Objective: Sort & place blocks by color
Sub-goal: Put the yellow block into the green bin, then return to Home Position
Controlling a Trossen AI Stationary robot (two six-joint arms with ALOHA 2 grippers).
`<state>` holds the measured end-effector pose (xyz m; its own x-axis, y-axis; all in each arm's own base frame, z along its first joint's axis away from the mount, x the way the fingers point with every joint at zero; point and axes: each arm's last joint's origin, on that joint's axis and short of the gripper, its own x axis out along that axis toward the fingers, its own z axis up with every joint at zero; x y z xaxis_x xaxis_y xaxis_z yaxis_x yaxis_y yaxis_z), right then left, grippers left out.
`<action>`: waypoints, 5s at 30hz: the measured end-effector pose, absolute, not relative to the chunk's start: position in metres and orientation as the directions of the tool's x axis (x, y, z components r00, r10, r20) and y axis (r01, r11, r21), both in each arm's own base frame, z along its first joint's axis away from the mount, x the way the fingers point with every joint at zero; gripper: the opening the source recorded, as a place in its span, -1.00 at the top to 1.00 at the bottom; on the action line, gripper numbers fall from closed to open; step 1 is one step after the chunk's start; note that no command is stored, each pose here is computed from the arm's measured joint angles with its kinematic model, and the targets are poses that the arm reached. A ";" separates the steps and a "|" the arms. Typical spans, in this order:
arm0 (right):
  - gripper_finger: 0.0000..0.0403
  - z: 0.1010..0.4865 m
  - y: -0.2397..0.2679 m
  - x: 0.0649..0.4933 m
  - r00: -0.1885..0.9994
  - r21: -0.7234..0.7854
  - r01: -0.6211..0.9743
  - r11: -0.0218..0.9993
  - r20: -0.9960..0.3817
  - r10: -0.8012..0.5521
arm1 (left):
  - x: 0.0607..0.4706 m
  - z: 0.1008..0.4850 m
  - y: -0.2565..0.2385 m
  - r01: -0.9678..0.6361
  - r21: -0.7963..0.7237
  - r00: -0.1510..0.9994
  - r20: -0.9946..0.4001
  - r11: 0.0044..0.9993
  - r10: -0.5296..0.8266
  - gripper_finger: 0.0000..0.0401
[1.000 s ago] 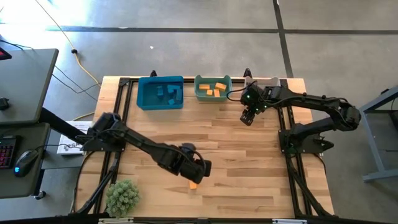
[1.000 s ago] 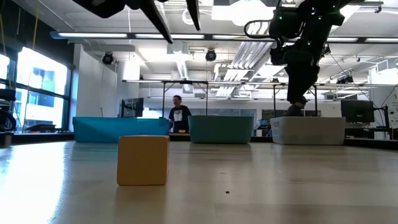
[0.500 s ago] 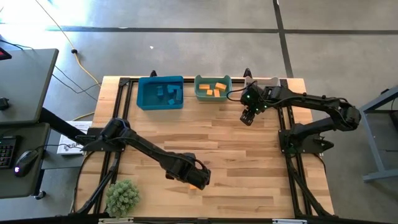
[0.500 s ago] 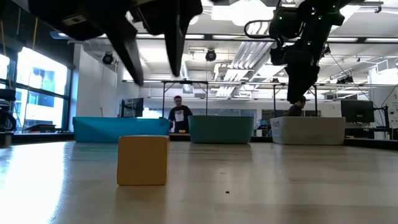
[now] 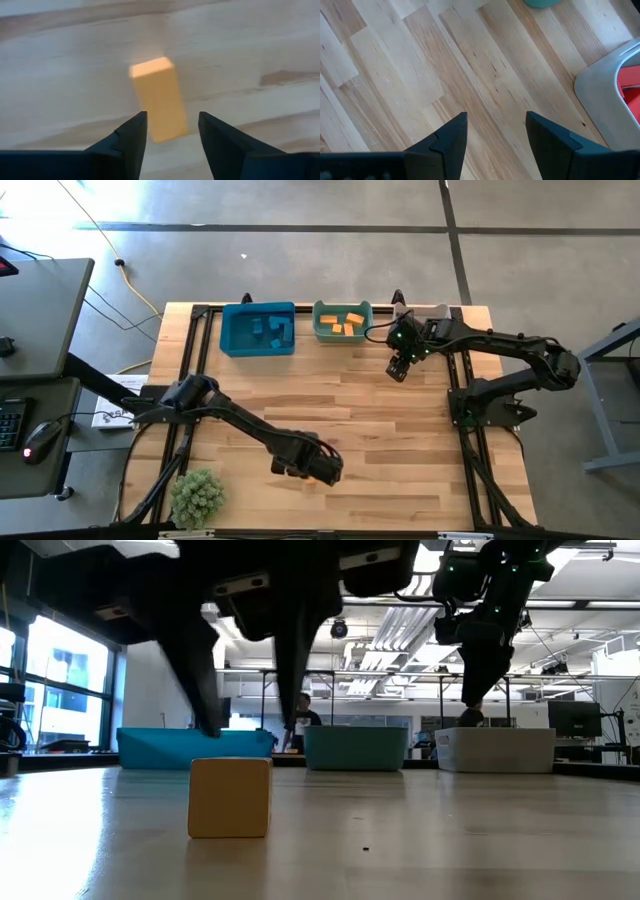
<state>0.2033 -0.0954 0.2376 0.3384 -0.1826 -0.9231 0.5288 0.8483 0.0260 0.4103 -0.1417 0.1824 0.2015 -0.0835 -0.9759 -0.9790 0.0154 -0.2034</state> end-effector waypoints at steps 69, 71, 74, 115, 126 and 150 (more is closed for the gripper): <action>0.06 0.238 -0.097 0.203 0.321 0.087 0.743 0.664 -0.917 -0.239 | 0.447 0.177 0.006 -0.661 -0.154 0.227 -0.974 0.734 0.000 0.47; 0.06 0.238 -0.098 0.203 0.310 0.078 0.765 0.639 -0.915 -0.260 | 0.445 0.185 0.022 -0.648 -0.138 0.244 -0.969 0.749 0.032 0.47; 0.06 0.238 -0.098 0.203 0.303 0.081 0.788 0.610 -0.913 -0.272 | 0.441 0.197 0.047 -0.632 -0.120 0.268 -0.961 0.766 0.070 0.47; 0.06 0.272 -0.153 0.219 0.590 0.071 0.735 0.675 -0.559 -0.583 | 0.353 0.253 0.305 -0.764 -0.294 0.572 -0.719 0.574 0.394 0.28; 0.06 0.277 -0.178 0.203 0.550 0.054 0.787 0.615 -0.512 -0.659 | 0.346 0.253 0.313 -0.763 -0.315 0.581 -0.716 0.565 0.386 -0.08; 0.06 0.283 -0.147 0.231 0.724 0.202 0.651 0.732 -0.454 -0.519 | 0.300 0.352 0.158 -0.443 -0.230 0.813 -0.510 0.867 0.280 -0.08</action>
